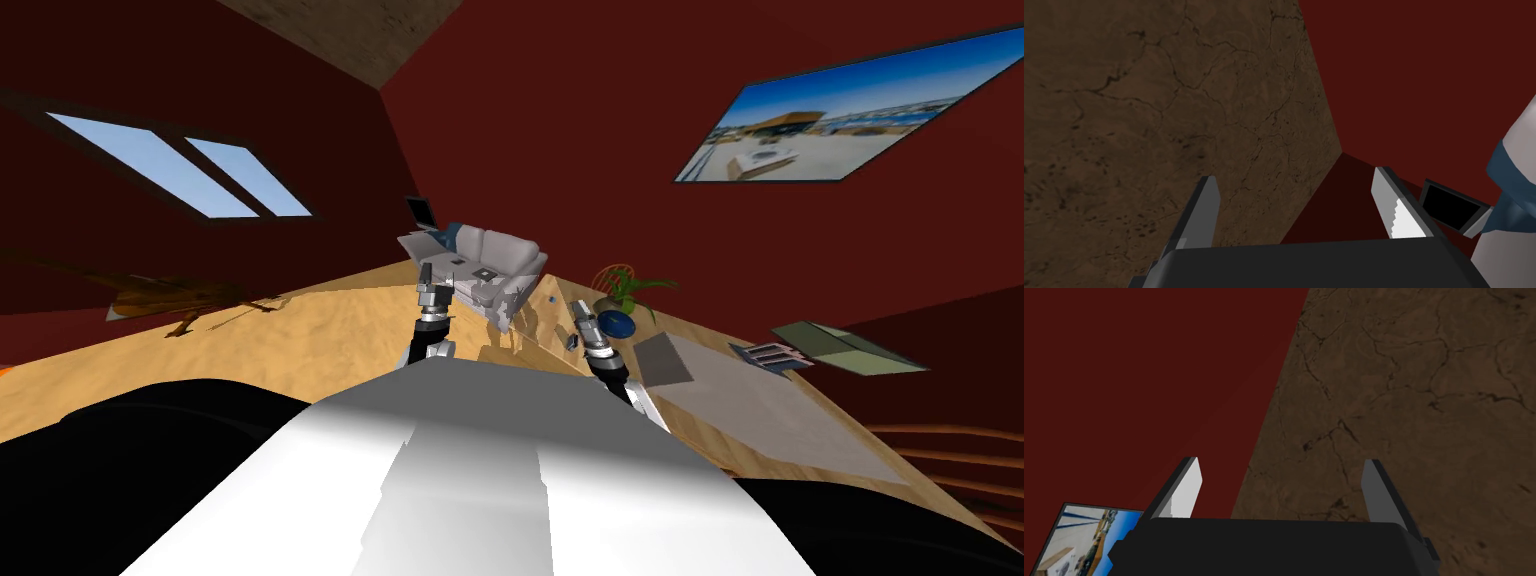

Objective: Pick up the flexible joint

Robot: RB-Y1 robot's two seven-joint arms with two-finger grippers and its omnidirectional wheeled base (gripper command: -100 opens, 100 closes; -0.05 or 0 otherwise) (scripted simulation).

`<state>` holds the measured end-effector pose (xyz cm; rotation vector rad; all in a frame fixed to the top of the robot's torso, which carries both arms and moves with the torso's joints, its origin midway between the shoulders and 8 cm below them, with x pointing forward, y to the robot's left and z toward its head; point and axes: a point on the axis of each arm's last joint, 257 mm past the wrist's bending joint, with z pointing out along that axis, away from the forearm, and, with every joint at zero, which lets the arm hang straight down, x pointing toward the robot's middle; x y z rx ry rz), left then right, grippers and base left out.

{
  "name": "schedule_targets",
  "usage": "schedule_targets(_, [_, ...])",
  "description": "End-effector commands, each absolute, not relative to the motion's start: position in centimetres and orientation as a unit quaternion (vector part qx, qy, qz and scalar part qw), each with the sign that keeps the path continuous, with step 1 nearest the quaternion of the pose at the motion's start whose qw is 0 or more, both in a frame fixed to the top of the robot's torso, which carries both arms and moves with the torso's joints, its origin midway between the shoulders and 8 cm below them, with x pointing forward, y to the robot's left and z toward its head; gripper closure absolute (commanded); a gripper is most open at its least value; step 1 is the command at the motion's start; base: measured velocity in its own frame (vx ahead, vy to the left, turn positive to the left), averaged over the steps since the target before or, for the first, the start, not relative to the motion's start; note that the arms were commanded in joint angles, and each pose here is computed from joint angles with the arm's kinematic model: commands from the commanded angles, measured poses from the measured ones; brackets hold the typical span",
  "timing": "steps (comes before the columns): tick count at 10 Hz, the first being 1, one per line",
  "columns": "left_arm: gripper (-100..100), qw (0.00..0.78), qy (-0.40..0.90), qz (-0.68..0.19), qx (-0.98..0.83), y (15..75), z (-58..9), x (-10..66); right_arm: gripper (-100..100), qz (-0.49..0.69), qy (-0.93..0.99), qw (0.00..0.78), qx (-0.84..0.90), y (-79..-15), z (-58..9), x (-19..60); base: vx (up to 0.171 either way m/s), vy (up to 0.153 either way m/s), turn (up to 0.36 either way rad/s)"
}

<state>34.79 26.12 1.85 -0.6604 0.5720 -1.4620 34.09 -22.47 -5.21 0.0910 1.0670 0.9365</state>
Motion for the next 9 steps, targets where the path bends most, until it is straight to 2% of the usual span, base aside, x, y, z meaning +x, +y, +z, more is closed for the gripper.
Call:
schedule_targets(1, [0, 0.659, 0.253, -0.646, -0.292, 26.1, 1.9, 34.8, -100, 0.41, 0.507, 0.758, 0.014, -21.9, -6.0, 34.1, -0.022, -0.032, 0.097])
schedule_targets(9, [0, 0.659, 0.253, -0.646, -0.292, 26.1, 1.8, 34.8, -100, 0.306, 0.596, 0.73, -0.136, -20.9, -13.5, 33.1, -0.014, -0.021, 0.16])
